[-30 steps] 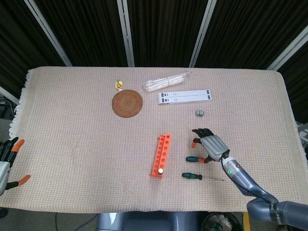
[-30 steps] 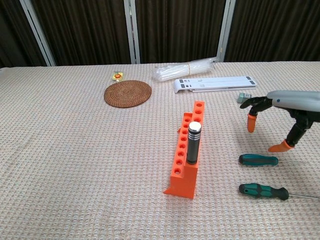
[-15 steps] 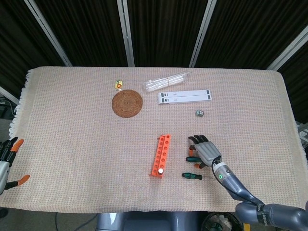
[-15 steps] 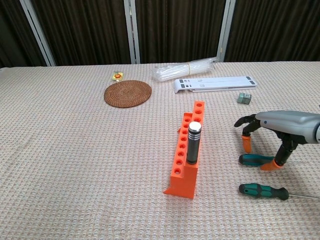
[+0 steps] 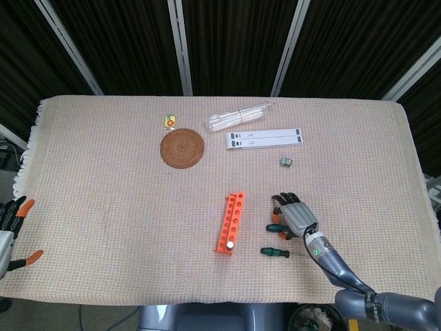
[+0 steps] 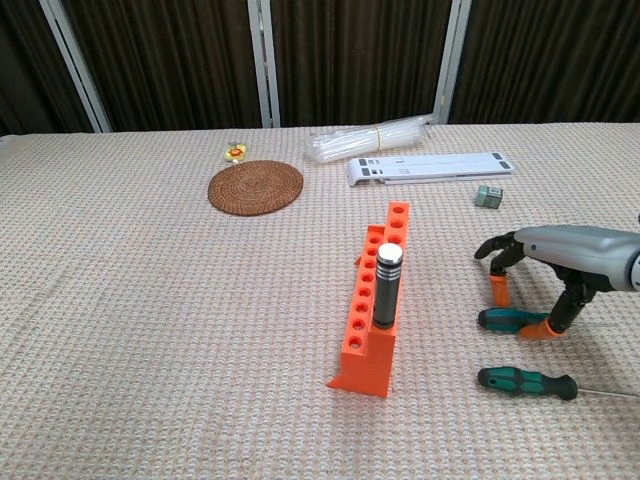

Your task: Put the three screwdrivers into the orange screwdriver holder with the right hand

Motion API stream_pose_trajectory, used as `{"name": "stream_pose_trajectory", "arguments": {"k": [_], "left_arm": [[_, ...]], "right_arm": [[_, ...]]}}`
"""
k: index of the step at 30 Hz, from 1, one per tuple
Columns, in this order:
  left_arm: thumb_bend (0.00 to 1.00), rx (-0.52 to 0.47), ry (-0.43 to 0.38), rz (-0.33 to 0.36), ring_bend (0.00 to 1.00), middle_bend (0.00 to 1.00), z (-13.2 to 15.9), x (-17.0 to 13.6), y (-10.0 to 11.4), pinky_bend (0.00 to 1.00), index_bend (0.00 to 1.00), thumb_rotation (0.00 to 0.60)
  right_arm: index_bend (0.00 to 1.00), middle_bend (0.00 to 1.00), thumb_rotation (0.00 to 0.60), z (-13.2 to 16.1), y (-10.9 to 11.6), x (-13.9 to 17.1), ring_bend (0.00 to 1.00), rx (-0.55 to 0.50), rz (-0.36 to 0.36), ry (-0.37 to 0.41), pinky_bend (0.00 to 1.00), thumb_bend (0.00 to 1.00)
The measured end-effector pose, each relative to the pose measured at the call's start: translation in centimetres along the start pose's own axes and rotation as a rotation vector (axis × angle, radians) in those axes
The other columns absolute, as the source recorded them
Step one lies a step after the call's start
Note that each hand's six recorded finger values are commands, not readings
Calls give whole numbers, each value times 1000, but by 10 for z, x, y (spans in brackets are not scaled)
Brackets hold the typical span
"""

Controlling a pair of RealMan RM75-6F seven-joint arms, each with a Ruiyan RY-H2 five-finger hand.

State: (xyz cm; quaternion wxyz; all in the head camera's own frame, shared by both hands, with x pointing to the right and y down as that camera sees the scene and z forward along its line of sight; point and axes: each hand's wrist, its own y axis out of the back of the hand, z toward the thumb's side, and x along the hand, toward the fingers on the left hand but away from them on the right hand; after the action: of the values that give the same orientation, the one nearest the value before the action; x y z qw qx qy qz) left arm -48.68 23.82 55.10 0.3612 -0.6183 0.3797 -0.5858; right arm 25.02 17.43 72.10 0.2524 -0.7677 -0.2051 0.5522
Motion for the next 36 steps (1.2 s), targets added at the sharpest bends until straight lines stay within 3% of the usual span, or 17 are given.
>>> {"name": "stream_pose_trajectory", "arguments": {"k": [9, 22, 30, 36], "left_arm": [[82, 1, 2, 2, 0, 0, -1, 0, 1, 0, 0, 600], [81, 0, -1, -1, 0, 0, 1, 0, 0, 0, 0, 600], [83, -3, 0, 1, 0, 0, 0, 0, 0, 0, 0, 600], [81, -4, -3, 0, 0, 0, 0, 0, -1, 0, 0, 600]], "right_arm": [[534, 107, 600, 0, -3, 2, 0, 70, -11, 7, 0, 259], [537, 116, 600, 9, 7, 12, 0, 261, -114, 36, 0, 274], [542, 120, 600, 9, 19, 18, 0, 203, -133, 32, 0, 280], [550, 133, 600, 9, 30, 20, 0, -13, -110, 32, 0, 299]]}}
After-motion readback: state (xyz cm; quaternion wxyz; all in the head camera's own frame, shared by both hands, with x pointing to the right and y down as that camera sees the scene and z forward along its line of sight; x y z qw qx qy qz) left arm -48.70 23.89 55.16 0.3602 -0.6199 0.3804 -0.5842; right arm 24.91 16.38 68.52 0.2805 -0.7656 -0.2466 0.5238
